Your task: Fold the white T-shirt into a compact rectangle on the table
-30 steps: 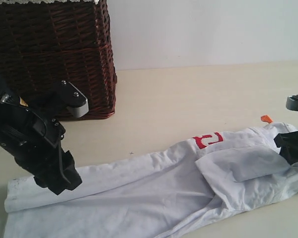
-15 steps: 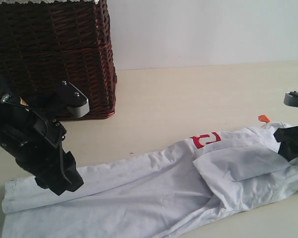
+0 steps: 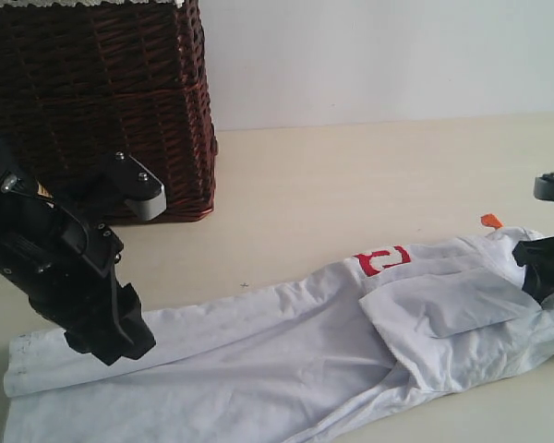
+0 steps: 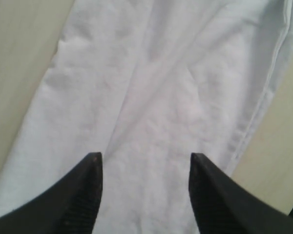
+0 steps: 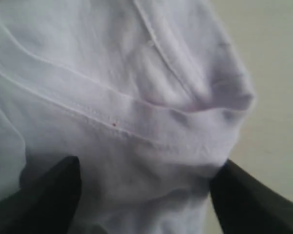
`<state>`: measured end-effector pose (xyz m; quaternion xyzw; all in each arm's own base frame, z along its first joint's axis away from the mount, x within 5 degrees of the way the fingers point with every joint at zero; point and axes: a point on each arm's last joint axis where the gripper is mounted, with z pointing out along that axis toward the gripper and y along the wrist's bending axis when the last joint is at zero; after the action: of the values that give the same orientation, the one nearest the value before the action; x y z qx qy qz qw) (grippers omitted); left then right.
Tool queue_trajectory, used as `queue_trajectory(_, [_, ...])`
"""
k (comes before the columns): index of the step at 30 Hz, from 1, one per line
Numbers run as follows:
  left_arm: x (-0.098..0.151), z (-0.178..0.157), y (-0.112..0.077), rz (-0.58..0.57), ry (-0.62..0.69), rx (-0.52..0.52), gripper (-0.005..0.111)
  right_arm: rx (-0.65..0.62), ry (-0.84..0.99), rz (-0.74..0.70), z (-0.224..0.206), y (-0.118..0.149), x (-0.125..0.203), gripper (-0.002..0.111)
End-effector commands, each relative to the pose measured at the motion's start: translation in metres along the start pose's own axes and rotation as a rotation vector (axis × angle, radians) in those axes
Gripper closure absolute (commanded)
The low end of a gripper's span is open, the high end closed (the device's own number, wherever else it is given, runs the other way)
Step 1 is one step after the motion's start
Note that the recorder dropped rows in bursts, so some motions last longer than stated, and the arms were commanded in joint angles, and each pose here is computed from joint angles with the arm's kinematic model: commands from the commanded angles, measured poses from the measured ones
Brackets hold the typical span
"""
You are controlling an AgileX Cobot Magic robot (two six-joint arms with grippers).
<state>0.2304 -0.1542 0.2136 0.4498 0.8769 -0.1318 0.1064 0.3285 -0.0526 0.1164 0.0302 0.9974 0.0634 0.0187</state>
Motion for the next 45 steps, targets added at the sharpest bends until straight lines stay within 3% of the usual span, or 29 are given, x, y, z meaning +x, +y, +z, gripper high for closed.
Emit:
queue_trajectory(1, [-0.002,-0.003,-0.003,0.001,-0.018,0.014,0.053,-0.029,0.043,0.0,0.013,0.0,-0.005,0.037])
queue_trajectory(7, [-0.004,-0.004,-0.004,0.015,-0.028,0.02,0.053,-0.042,0.087,-0.006,0.018,0.0,-0.003,0.041])
queue_trajectory(17, [-0.004,-0.004,-0.003,0.016,-0.033,0.017,0.053,-0.158,0.129,-0.094,0.004,0.012,0.001,0.108])
queue_trajectory(27, [-0.006,-0.004,-0.004,-0.002,-0.055,0.026,0.053,-0.159,-0.092,-0.129,-0.084,0.038,0.005,0.108])
queue_trajectory(33, [-0.006,-0.004,-0.006,-0.012,-0.052,0.046,0.053,-0.179,-0.199,-0.295,-0.132,0.099,0.029,0.108])
queue_trajectory(37, [-0.008,-0.019,-0.005,-0.019,-0.062,-0.009,0.055,-0.236,-0.203,-0.442,-0.15,0.151,0.056,0.108])
queue_trajectory(40, [-0.007,-0.045,0.005,-0.088,-0.08,-0.159,0.059,-0.33,-0.221,-0.548,-0.158,0.194,0.079,0.108])
queue_trajectory(45, [0.017,-0.09,0.037,-0.417,-0.161,-0.463,0.07,-0.444,-0.242,-0.673,-0.16,0.255,0.115,0.108])
